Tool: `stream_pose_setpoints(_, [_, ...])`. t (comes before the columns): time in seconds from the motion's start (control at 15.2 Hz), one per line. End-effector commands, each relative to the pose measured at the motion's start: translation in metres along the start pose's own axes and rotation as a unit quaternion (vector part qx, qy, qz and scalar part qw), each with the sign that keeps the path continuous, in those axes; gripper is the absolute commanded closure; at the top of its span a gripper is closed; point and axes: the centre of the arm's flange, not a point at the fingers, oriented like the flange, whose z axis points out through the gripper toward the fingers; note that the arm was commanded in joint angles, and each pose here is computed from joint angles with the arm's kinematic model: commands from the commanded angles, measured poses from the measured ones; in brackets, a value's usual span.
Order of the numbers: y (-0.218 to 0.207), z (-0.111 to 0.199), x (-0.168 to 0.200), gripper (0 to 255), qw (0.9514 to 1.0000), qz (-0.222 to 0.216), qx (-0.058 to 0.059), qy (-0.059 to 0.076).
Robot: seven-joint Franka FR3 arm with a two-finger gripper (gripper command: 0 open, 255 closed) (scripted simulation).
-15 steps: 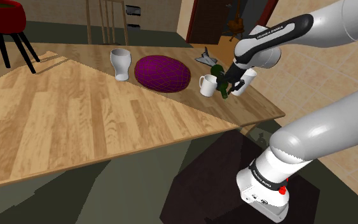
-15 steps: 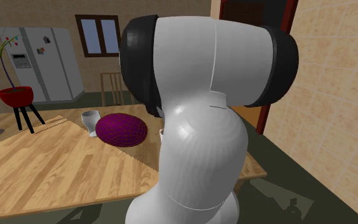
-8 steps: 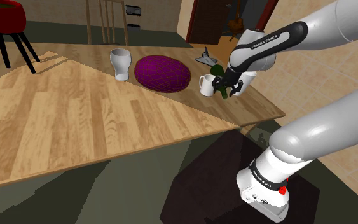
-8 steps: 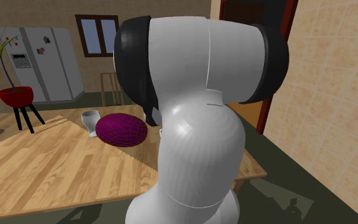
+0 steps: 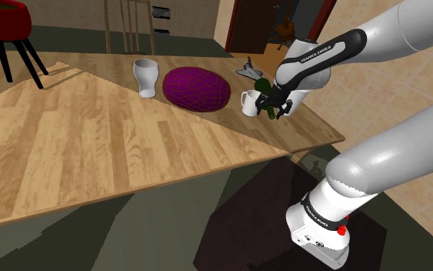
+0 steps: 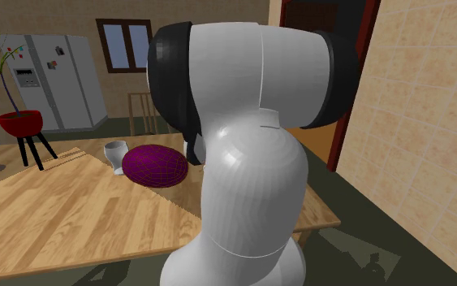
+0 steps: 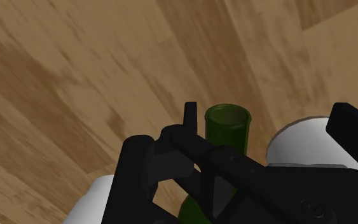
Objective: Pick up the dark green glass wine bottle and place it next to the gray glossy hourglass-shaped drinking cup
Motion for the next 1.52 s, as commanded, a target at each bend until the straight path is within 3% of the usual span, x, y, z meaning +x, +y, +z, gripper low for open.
stream_pose_setpoints(0.0, [0.0, 0.0, 0.0, 0, 1.0, 0.0, 0.0, 0.0])
stream_pose_setpoints(0.07, [0.0, 0.0, 0.0, 0, 1.0, 0.0, 0.0, 0.0])
stream_pose_setpoints(0.13, [0.0, 0.0, 0.0, 255, 1.0, 0.0, 0.0, 0.0])
stream_pose_setpoints(0.73, [0.0, 0.0, 0.0, 255, 1.0, 0.0, 0.0, 0.0])
stream_pose_setpoints(1.45, [-0.001, -0.058, 0.005, 255, 1.0, 0.0, 0.0, 0.0])
